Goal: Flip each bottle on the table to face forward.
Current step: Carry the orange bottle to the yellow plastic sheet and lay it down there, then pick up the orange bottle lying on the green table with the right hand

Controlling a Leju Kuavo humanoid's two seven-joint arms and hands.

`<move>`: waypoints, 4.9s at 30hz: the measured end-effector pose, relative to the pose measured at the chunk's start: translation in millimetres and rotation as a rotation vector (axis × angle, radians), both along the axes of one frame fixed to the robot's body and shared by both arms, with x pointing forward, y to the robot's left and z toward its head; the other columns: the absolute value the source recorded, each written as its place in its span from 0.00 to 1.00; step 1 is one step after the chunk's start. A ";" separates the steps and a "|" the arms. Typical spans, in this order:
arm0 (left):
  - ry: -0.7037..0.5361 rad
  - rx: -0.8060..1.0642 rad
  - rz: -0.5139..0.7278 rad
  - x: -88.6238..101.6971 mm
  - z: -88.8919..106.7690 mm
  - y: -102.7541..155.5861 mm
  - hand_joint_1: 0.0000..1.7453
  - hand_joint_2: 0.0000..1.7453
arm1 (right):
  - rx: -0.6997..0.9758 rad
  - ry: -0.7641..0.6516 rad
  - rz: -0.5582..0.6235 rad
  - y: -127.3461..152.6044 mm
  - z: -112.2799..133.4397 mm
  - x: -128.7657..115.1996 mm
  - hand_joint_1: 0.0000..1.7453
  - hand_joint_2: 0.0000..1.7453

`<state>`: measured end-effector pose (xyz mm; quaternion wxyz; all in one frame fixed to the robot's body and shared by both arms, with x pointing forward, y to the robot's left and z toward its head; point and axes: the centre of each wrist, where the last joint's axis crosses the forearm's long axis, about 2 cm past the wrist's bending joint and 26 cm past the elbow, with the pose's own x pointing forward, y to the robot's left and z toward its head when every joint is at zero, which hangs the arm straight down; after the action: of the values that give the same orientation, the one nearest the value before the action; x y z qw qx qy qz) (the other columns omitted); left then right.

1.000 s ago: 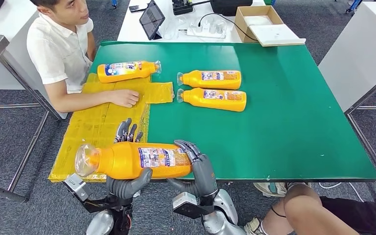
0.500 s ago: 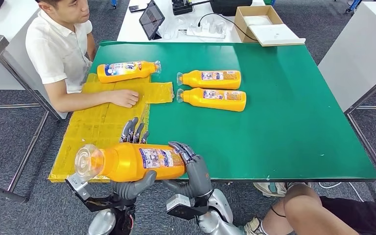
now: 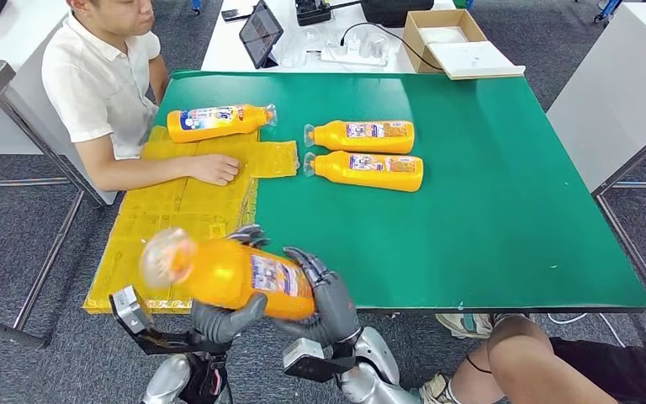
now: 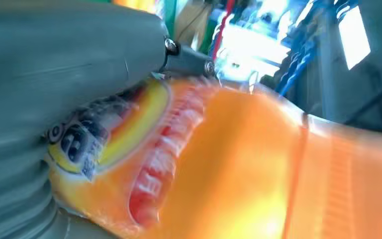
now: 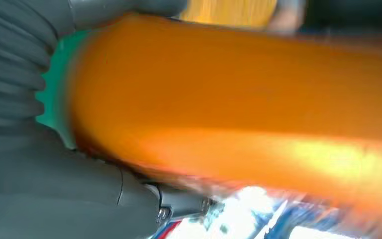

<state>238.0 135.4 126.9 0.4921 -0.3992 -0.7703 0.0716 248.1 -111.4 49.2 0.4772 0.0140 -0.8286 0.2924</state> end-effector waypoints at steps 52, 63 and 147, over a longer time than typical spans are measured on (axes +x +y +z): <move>-0.253 1.271 0.968 61.8 4.0 69.0 1.00 1.00 | 0.128 -0.108 -0.487 -74.0 14.5 -25.2 0.00 0.00; -0.249 1.330 0.923 73.1 -4.9 68.3 1.00 1.00 | 0.135 -0.107 -0.498 -74.2 15.6 -24.3 0.00 0.00; -0.087 0.001 0.599 9.0 35.2 41.6 0.00 1.00 | -0.261 -0.142 -0.532 -113.7 -3.9 -23.4 0.00 1.00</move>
<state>247.0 177.0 162.1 0.4157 -0.1569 -0.8742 0.1959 224.7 -225.1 45.2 0.4759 -0.2855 -0.7898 0.2613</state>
